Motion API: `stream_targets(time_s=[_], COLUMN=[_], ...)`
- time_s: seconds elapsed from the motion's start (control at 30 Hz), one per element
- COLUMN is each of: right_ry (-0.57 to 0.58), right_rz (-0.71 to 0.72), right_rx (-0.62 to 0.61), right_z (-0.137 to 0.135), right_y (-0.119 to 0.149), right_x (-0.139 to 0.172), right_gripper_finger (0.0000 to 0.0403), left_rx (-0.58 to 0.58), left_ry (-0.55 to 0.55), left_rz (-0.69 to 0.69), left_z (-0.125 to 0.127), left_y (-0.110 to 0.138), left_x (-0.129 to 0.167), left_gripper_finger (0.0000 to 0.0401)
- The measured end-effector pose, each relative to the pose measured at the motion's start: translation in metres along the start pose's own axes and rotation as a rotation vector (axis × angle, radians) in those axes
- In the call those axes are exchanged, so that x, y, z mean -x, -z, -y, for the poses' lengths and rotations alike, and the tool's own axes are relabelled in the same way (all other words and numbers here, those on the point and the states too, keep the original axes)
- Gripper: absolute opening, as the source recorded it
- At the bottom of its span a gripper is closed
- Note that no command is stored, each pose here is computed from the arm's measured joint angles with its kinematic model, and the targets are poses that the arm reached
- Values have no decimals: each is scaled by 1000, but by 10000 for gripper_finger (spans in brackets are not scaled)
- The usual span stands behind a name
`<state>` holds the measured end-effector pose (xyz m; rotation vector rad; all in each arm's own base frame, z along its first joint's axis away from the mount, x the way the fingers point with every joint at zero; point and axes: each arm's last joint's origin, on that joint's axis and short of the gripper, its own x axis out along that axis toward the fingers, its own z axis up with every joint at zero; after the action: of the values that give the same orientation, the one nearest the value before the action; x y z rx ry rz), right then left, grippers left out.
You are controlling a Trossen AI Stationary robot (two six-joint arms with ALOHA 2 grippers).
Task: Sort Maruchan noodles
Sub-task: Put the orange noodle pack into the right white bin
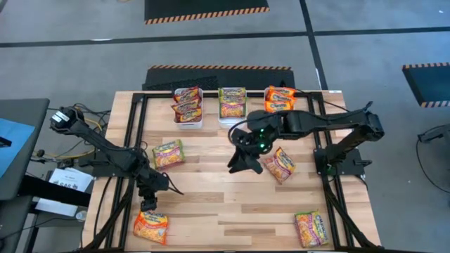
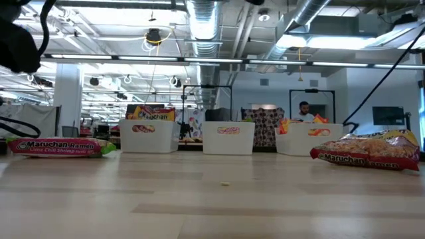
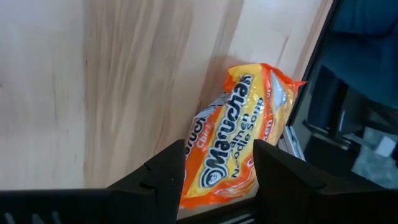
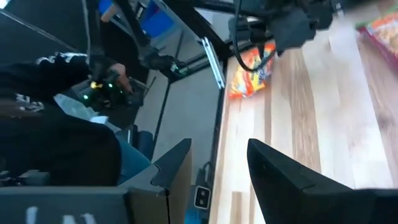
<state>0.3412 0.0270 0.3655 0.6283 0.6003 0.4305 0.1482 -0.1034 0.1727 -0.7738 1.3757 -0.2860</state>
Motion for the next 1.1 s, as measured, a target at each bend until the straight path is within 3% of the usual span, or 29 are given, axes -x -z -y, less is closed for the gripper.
stream_targets(time_s=[0.2,0.67,1.1], right_ry=[0,2,3], right_rz=[-9,-15,-15], right_rx=[-18,-25,-24], right_z=[4,10,10], right_y=[1,1,1], right_x=[-8,-14,-14], right_gripper_finger=[179,179,179], left_rx=[18,-50,-88], left_ry=[47,-72,54], left_rz=[2,-43,-136], left_z=[-4,-8,-2], left_y=[5,10,4], left_x=[-10,-32,-48], left_gripper_finger=[173,173,173])
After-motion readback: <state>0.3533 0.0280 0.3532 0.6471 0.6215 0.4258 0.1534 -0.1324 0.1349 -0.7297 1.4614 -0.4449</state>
